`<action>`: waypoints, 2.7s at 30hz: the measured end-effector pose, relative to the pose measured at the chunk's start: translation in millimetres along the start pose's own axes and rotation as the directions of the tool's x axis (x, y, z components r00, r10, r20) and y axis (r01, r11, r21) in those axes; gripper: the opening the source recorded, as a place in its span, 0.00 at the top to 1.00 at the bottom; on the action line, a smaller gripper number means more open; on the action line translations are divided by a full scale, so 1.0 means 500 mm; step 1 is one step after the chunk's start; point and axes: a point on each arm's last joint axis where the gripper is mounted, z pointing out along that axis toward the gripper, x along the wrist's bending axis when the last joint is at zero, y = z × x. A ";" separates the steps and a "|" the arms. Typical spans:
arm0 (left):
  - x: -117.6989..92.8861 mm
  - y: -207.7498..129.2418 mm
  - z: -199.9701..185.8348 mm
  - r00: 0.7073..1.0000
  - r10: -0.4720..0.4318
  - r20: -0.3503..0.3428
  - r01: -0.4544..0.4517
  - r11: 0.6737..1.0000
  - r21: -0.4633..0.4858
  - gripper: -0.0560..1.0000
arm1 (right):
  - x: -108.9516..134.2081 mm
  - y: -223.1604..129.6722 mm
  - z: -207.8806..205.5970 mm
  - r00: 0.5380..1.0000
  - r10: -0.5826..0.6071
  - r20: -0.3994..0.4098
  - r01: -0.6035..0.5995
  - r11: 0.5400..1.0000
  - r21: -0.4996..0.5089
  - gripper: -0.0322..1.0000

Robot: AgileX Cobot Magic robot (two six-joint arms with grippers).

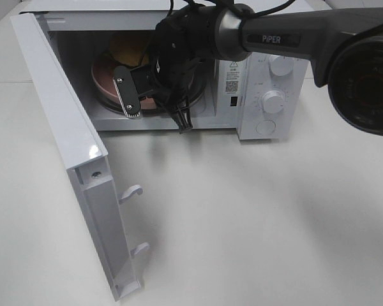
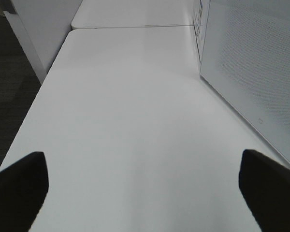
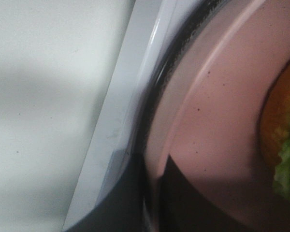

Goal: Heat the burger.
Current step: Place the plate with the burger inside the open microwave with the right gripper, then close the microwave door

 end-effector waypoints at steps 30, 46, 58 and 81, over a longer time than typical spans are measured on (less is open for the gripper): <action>0.000 0.000 0.000 1.000 0.000 0.000 0.000 1.000 0.000 0.00 | -0.008 0.002 -0.036 0.993 0.107 -0.043 -0.108 0.994 -0.027 0.23; 0.000 0.000 0.000 1.000 0.000 0.000 0.000 1.000 0.000 0.00 | -0.004 -0.001 -0.066 0.985 0.133 -0.113 -0.136 0.990 -0.021 0.23; 0.000 0.000 0.000 1.000 0.000 0.000 0.000 1.000 0.000 0.00 | 0.008 -0.004 -0.076 0.971 0.141 -0.194 -0.143 0.990 0.001 0.23; 0.000 0.000 0.000 1.000 0.000 0.000 0.000 1.000 0.000 0.00 | 0.013 -0.011 -0.126 0.947 0.146 -0.285 -0.146 0.989 0.021 0.23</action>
